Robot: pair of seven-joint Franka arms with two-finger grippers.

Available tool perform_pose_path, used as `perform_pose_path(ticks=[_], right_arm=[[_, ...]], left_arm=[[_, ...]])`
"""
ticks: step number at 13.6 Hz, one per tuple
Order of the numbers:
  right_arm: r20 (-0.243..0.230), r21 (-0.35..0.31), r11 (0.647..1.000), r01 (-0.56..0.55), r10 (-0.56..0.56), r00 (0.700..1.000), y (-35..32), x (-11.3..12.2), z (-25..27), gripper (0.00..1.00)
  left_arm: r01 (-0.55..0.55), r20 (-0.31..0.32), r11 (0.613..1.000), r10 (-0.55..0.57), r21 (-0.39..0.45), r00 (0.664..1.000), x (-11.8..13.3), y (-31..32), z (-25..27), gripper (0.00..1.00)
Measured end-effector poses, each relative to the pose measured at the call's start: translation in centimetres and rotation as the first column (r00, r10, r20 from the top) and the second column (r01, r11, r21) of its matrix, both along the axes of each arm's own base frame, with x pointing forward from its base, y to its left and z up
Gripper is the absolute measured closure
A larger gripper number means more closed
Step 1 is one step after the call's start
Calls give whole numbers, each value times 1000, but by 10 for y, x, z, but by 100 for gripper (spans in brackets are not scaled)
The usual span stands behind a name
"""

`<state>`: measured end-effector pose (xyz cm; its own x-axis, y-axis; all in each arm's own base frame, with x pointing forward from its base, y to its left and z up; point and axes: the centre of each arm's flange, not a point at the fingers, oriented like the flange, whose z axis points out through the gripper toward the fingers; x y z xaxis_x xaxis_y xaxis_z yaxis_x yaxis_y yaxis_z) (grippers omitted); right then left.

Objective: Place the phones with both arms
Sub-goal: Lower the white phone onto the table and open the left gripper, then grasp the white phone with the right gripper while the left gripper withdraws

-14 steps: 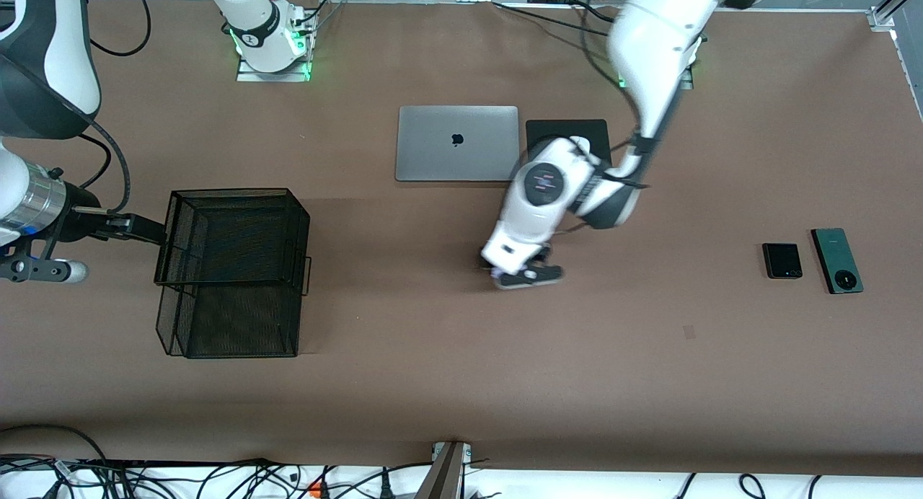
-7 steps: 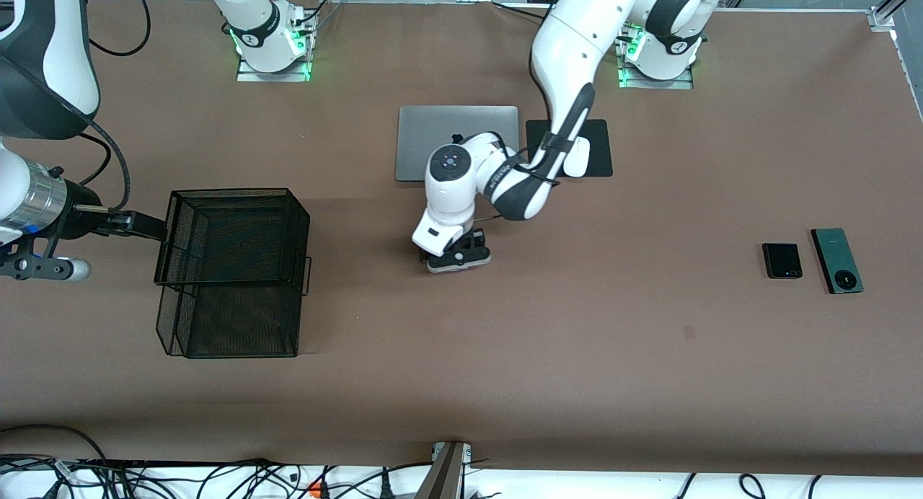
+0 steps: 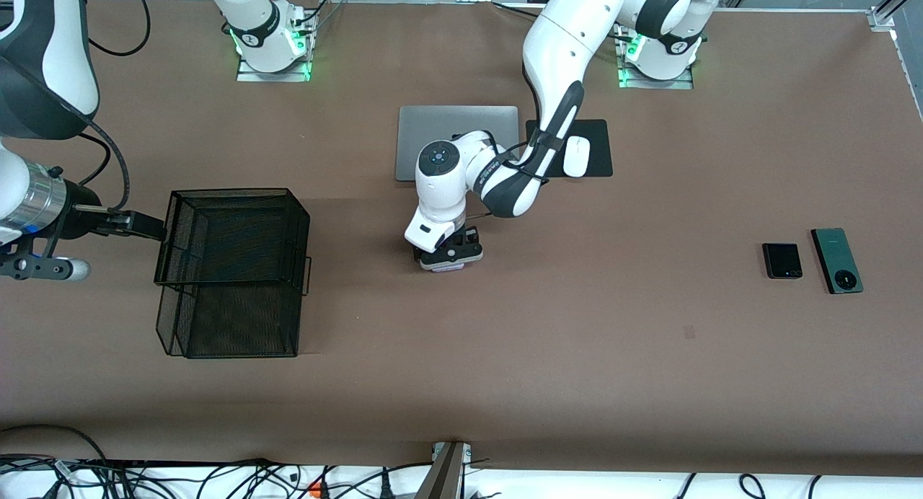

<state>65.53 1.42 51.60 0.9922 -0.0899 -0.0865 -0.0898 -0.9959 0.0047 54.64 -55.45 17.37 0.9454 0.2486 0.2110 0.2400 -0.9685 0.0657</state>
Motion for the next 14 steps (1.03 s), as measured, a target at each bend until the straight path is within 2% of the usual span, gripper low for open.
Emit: perform_pose_path(ticks=[3,5,8,10,12,14], right_arm=[[0,0,1000,1,-1,1000,0,0,0,0],[-3,-1,1000,3,-3,1000,-2,0,0,0],[-71,26,1000,-10,12,997,11,-9,-5,0],[-75,61,997,-57,61,995,58,-12,-5,0],[-42,82,994,-70,73,996,131,-14,-12,0],[22,100,988,-114,112,993,208,-14,-37,0]], left_arm=[[-22,5,998,22,53,1000,14,9,20,0],[-19,4,997,19,77,1000,33,25,61,0],[-18,-38,994,22,109,999,67,90,121,0],[7,-93,990,6,140,996,78,147,128,0],[48,-155,985,-22,165,988,86,214,129,0],[111,-212,979,-73,170,975,96,292,136,0]])
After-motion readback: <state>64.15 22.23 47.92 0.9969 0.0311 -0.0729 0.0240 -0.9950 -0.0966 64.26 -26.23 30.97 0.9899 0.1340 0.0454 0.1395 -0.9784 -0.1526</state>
